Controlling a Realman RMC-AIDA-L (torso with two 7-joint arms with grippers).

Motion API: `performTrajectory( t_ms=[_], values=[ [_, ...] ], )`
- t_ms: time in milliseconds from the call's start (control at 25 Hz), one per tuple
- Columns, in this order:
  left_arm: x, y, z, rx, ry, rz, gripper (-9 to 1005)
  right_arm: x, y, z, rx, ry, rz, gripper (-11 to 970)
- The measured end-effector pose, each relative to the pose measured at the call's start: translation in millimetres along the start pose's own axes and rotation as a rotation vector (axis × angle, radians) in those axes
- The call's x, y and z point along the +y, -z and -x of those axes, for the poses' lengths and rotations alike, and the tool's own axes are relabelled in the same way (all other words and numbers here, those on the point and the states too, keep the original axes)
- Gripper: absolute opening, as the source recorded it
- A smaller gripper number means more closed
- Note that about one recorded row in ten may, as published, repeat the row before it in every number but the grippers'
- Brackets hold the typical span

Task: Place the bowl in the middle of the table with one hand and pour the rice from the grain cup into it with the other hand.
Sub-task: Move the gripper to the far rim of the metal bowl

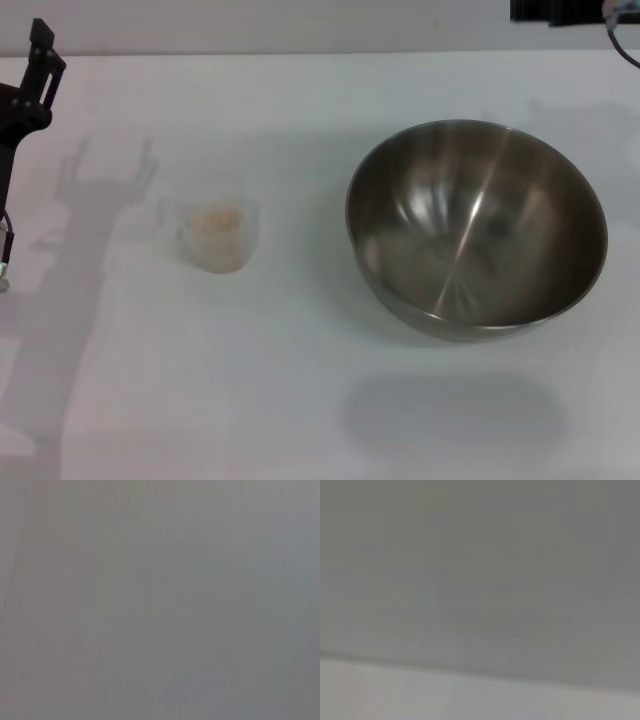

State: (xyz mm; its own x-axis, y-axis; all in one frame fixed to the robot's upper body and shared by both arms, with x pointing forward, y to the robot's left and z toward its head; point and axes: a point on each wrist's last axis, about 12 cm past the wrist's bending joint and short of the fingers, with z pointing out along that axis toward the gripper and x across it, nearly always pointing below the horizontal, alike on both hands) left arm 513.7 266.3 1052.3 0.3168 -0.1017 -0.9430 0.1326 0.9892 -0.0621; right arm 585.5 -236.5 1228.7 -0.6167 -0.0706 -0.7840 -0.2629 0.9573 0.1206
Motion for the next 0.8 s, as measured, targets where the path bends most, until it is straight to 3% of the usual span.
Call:
performTrajectory(
  t_ms=[160,360,800],
  values=[
    [1.2,-0.1,0.8,-0.005,-0.002,0.002,828,1.1,2.3,-0.6,0.204,0.0,0.02,607],
    [1.9,-1.8,1.6,-0.012,-0.002,0.007,829,-7.0,-4.2,-8.4,0.325,0.019,-0.016,599],
    [1.1,-6.4,2.9,-0.02,-0.001,0.002,829,-22.2,-21.7,-32.2,0.45,0.032,-0.014,582]
  ],
)
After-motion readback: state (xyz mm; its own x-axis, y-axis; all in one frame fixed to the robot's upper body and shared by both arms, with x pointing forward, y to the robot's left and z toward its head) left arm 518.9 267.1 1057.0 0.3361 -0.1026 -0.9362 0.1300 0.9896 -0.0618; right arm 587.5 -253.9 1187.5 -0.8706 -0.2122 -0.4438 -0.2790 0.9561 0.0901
